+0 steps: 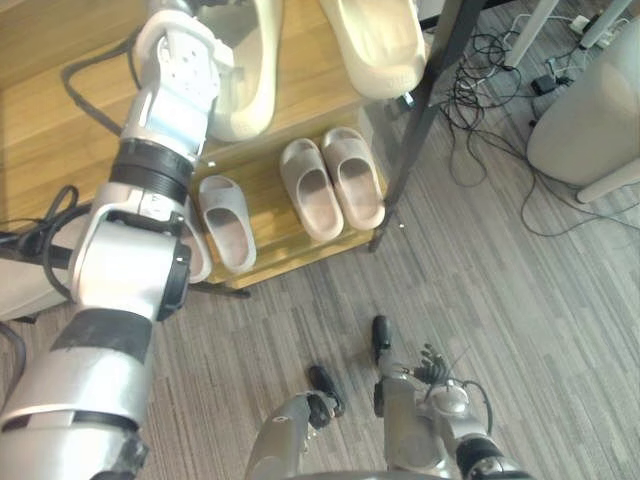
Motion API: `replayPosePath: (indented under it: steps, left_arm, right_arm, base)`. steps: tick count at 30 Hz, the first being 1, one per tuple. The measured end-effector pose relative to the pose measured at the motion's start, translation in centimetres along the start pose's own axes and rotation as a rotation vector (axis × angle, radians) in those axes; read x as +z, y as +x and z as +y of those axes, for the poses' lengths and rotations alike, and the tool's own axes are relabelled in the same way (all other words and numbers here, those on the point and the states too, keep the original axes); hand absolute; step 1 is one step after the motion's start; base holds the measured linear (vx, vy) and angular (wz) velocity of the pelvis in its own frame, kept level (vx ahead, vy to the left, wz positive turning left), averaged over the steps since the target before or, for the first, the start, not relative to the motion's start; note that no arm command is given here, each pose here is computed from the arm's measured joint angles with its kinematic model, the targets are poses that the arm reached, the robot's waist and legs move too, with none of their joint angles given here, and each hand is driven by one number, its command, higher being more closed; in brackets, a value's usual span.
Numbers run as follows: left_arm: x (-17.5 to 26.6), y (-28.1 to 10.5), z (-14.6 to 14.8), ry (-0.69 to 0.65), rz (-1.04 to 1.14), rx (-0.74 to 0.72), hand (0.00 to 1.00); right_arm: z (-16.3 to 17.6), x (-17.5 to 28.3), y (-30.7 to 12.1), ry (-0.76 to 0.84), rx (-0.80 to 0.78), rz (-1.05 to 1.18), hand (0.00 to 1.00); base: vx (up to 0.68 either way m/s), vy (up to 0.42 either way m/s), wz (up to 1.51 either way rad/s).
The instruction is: Organize the slippers on the shoe rack
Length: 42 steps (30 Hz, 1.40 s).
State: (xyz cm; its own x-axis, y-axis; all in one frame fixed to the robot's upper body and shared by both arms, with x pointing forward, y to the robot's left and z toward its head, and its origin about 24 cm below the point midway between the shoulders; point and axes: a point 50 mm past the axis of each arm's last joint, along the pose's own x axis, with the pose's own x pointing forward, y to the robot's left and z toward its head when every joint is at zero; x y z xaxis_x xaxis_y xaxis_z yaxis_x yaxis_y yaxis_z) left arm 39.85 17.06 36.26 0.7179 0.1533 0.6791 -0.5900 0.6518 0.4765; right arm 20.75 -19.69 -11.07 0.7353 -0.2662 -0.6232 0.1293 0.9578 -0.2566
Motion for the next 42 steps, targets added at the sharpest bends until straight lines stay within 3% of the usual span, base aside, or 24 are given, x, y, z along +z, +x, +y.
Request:
replayPosePath:
  steps: [28, 42]
  left_arm:
    - [-0.5, -5.2, -4.8, -0.211, -0.025, -0.108, 0.0]
    - [-4.0, -9.1, -5.5, -0.602, 0.138, -0.104, 0.0]
  right_arm:
    - [0.1, -2.0, -0.7, -0.051, 0.02, 0.058, 0.0]
    - [-0.2, -4.2, -1.4, -0.073, 0.033, 0.14, 0.0]
  base:
    - [-0.01, 0.025, 0.09]
    - [-0.01, 0.0, 0.11]
